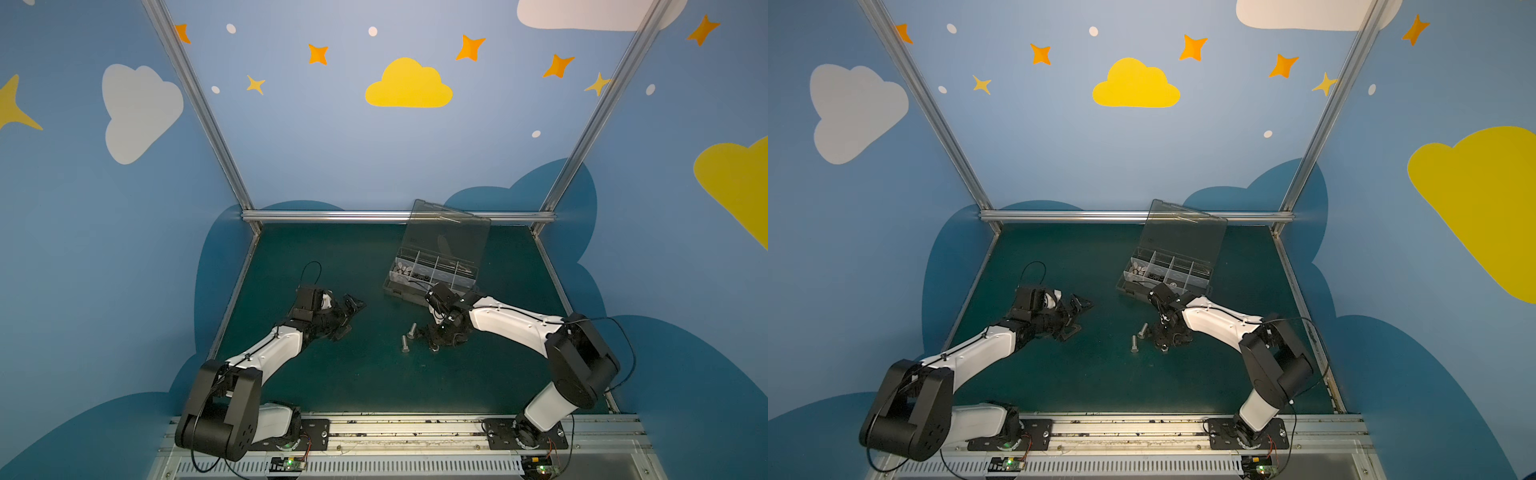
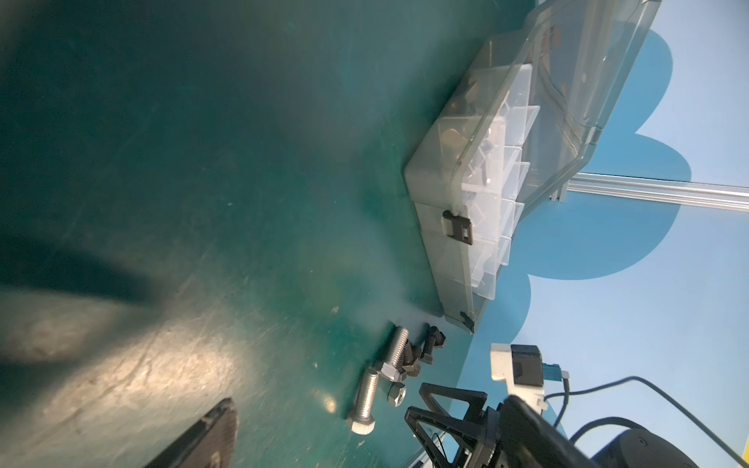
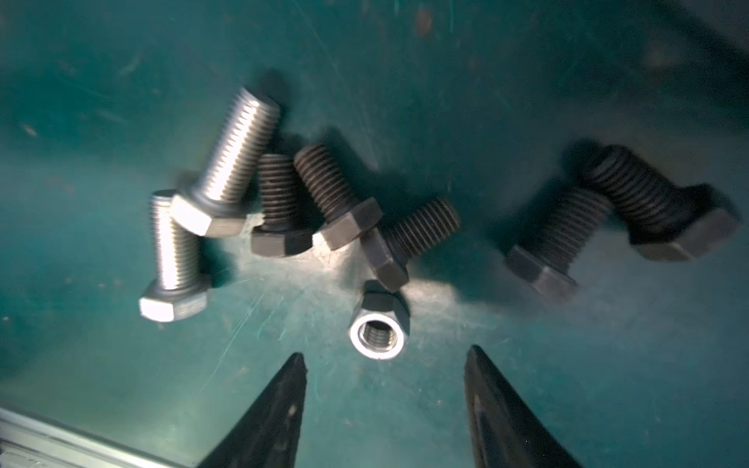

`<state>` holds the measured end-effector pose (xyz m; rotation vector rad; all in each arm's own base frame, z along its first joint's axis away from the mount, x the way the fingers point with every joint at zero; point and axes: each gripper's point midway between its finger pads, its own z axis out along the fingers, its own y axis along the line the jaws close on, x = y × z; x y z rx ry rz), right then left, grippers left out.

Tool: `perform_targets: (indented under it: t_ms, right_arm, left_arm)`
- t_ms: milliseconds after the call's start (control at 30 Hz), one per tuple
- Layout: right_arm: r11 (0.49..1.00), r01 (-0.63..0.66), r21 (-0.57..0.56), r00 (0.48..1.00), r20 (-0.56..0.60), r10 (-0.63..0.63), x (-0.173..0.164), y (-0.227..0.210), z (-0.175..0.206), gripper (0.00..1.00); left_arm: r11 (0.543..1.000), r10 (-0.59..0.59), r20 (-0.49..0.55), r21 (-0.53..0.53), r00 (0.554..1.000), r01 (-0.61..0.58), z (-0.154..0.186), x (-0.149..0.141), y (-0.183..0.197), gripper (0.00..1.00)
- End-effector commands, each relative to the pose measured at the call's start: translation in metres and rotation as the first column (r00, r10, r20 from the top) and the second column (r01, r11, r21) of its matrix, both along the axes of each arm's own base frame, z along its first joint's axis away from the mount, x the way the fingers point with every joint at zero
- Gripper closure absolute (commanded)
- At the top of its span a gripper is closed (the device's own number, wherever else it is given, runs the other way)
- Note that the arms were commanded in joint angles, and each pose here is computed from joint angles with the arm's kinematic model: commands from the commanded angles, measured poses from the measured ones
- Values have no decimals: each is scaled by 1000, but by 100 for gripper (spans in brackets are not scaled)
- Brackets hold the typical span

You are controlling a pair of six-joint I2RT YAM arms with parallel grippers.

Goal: Sort the screws and nuts into containers
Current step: Pick up the nut from the bottom-center of the table.

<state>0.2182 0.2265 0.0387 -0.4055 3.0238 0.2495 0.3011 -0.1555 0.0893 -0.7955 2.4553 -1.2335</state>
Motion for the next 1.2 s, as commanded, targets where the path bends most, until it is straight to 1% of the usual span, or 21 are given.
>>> perform_targets:
  t_ms: [0, 233, 700, 800, 967, 1067, 1167]
  right_arm:
    - [1000, -6, -25, 1000, 1, 6, 0, 2, -7, 40]
    - [998, -33, -52, 999, -21, 32, -2, 7, -17, 42]
    - [993, -62, -103, 998, -24, 60, -5, 7, -21, 61]
    - [992, -67, -103, 998, -19, 66, -5, 8, -20, 67]
    - [992, -80, -95, 997, -3, 80, -2, 10, -12, 86]
    - [993, -94, -74, 995, 23, 96, 1, 13, -1, 90]
    - [992, -118, -40, 991, 61, 120, 7, 17, 18, 92]
  left_arm:
    - [1000, -10, 15, 2, 1000, 10, 3, -3, -1, 0]
    - [1000, -11, 12, 4, 1000, 11, 2, -3, -1, 0]
    - [1000, -15, 14, 4, 1000, 15, 3, -3, -1, 0]
    - [1000, -16, 14, 3, 1000, 16, 4, -3, -1, 0]
    - [1000, -16, 20, 2, 1000, 16, 6, -3, -1, 0]
    - [1000, -17, 22, 2, 1000, 17, 6, -3, -1, 0]
    - [1000, -17, 21, 2, 1000, 17, 6, -3, -1, 0]
